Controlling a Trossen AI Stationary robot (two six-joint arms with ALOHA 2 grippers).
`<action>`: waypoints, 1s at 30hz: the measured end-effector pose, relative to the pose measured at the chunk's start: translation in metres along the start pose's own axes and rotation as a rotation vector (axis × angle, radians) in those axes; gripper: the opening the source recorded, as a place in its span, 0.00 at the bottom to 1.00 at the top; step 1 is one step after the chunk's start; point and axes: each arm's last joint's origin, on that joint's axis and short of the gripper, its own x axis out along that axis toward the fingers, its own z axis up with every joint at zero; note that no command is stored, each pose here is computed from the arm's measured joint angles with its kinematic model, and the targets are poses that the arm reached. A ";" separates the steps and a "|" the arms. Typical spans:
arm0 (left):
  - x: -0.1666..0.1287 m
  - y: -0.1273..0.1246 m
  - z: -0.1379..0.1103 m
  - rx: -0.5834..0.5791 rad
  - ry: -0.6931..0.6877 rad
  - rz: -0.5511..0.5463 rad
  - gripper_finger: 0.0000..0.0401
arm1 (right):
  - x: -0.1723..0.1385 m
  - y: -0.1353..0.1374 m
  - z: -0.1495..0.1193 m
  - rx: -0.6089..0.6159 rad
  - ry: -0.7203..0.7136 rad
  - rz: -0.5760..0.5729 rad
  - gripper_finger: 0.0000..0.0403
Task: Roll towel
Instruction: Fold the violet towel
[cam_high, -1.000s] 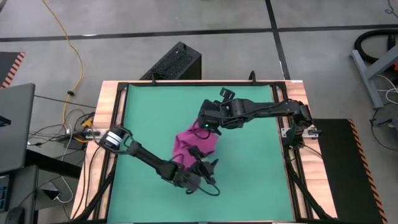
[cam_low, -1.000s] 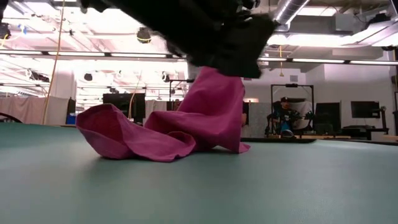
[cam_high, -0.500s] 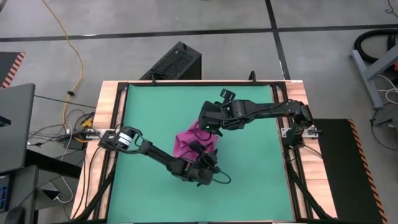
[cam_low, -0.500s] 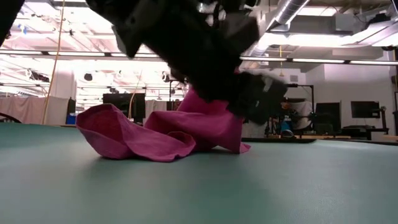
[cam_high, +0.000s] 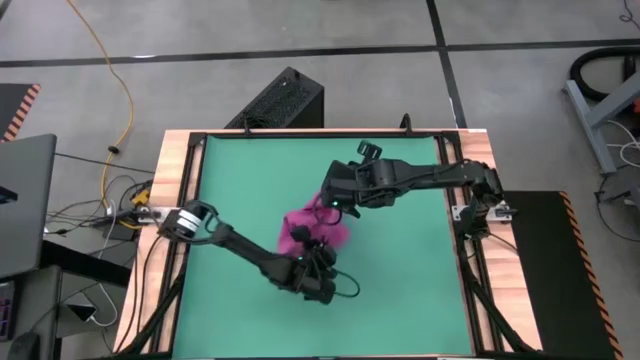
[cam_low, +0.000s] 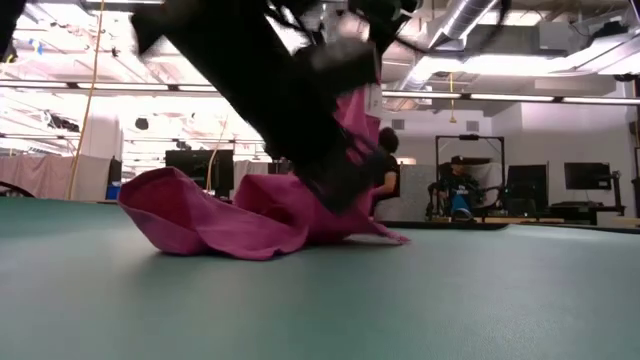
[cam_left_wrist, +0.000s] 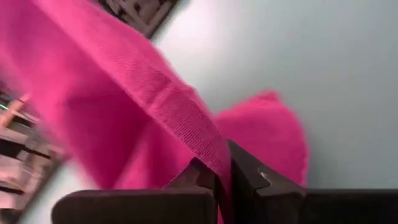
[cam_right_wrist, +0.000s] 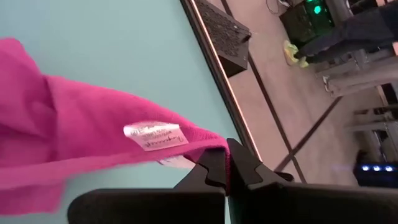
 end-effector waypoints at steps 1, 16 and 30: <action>-0.009 0.005 0.003 0.018 -0.008 0.014 0.01 | 0.002 -0.002 0.000 0.002 0.006 -0.005 0.02; -0.084 0.166 0.036 0.267 0.001 0.222 0.00 | -0.020 -0.070 -0.014 0.146 -0.025 -0.031 0.02; -0.035 0.317 0.074 0.462 0.162 0.274 0.00 | -0.027 -0.121 0.007 0.194 -0.266 -0.173 0.02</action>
